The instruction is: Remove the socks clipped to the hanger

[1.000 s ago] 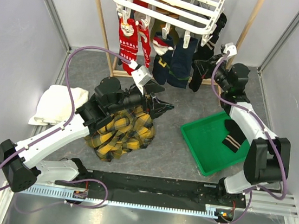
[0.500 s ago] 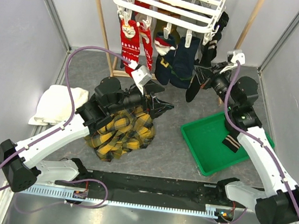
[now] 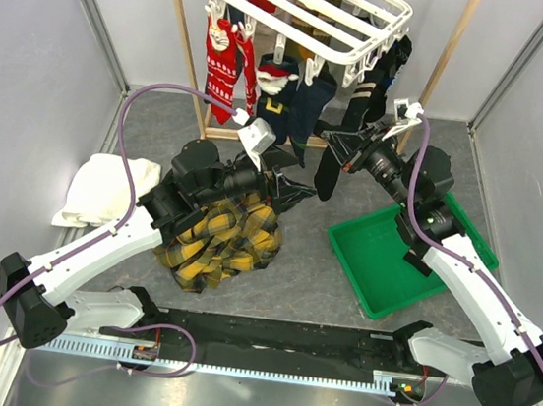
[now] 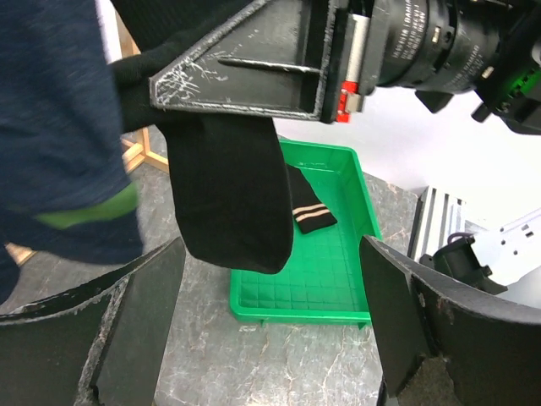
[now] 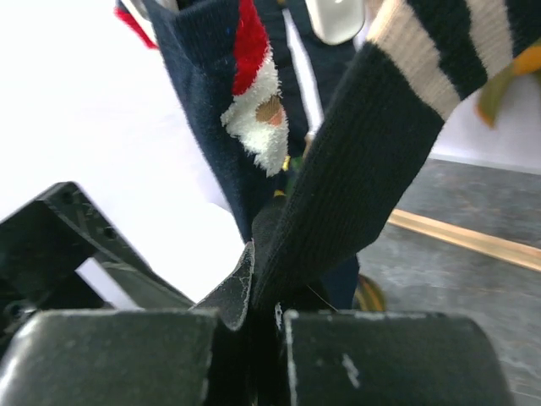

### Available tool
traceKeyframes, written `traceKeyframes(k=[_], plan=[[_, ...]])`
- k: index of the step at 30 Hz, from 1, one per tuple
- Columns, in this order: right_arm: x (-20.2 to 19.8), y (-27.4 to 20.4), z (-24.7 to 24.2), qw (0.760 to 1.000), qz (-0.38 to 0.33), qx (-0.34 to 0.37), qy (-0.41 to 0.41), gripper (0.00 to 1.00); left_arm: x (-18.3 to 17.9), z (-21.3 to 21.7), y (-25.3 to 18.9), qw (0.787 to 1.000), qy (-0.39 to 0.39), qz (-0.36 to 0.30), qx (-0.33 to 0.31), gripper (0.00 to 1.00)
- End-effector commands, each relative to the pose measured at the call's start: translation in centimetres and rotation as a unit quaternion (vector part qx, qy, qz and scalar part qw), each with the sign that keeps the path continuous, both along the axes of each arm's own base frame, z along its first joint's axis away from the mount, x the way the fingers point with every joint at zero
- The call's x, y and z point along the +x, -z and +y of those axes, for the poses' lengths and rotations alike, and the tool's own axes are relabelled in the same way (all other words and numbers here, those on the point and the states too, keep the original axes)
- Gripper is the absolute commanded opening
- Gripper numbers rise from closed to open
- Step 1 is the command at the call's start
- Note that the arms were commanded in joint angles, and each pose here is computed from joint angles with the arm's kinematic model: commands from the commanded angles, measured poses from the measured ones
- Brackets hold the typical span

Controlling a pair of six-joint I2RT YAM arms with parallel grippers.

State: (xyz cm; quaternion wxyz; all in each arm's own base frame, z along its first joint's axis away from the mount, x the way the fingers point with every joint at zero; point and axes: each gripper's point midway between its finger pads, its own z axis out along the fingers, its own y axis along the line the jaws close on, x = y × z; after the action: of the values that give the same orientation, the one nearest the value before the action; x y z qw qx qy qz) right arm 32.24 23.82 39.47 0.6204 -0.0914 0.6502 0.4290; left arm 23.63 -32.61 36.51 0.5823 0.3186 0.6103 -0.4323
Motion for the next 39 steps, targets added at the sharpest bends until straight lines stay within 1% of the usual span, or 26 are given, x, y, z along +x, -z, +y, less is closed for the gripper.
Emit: traceKeyframes(k=[1,9,12,16,18,19,21,22,24,25,27,28,30,31,33,35,36,38,39], plan=[[-0.9,-1.7,0.9,0.999,-0.005,0.046,-0.012,0.00,0.5,0.1,-1.1,1.000,-0.018,-0.012,-0.021,0.91],[-1.3,-1.9,2.3,0.995,0.023,0.096,-0.015,0.00,1.3,-0.3,-0.2,0.999,-0.032,0.006,-0.023,0.91],[-1.2,-1.5,3.1,0.994,0.037,0.103,-0.014,0.00,1.4,-0.8,0.5,0.999,-0.031,0.016,-0.019,0.92],[-1.2,-1.4,3.5,0.993,0.039,0.108,-0.006,0.00,1.7,-1.5,1.6,0.999,-0.038,0.026,-0.010,0.92],[-1.3,-1.4,3.7,0.992,0.045,0.115,-0.004,0.00,1.8,-1.7,1.8,0.999,-0.042,0.027,-0.006,0.90],[-1.4,-1.4,3.7,0.992,0.045,0.118,-0.005,0.00,1.9,-1.8,2.0,0.999,-0.045,0.026,-0.003,0.78],[-1.6,-1.3,3.8,0.992,0.047,0.119,-0.005,0.00,2.0,-1.8,2.1,0.998,-0.049,0.025,0.002,0.49],[-1.6,-1.0,3.8,0.992,0.052,0.114,-0.003,0.07,2.1,-1.8,2.1,0.998,-0.054,0.024,0.003,0.23],[-1.5,-0.8,3.6,0.993,0.056,0.107,0.006,0.12,2.2,-1.6,1.9,0.998,-0.058,0.022,0.001,0.03],[-1.5,-0.6,3.6,0.993,0.062,0.099,0.008,0.17,2.3,-1.5,1.9,0.998,-0.062,0.022,0.001,0.02],[-1.7,-1.0,3.4,0.993,0.062,0.097,0.010,0.25,2.2,-1.4,1.6,0.998,-0.063,0.021,-0.002,0.02],[-1.6,-0.8,3.2,0.994,0.066,0.092,0.014,0.32,2.2,-1.4,1.6,0.998,-0.063,0.021,-0.002,0.02],[-1.9,-1.8,2.9,0.994,0.058,0.091,0.018,0.39,2.1,-1.4,1.6,0.998,-0.062,0.021,-0.003,0.02],[-1.7,-1.2,2.4,0.994,0.068,0.077,0.034,0.45,2.1,-1.4,1.6,0.998,-0.061,0.021,-0.003,0.02],[-1.5,-1.6,1.2,0.993,0.068,0.069,0.064,0.47,2.0,-1.5,1.7,0.998,-0.057,0.018,0.000,0.02],[-1.8,-2.5,0.3,0.993,0.055,0.072,0.077,0.44,1.8,-1.5,1.6,0.998,-0.054,0.016,-0.001,0.02],[-1.9,-2.7,0.2,0.993,0.052,0.073,0.077,0.35,1.8,-1.4,1.4,0.998,-0.054,0.015,-0.002,0.02],[-2.1,-3.1,0.1,0.993,0.046,0.077,0.076,0.20,1.7,-1.4,1.4,0.999,-0.052,0.015,-0.003,0.02],[-2.1,-3.2,0.1,0.993,0.045,0.081,0.075,0.03,1.5,-1.4,1.2,0.999,-0.048,0.013,-0.004,0.02]])
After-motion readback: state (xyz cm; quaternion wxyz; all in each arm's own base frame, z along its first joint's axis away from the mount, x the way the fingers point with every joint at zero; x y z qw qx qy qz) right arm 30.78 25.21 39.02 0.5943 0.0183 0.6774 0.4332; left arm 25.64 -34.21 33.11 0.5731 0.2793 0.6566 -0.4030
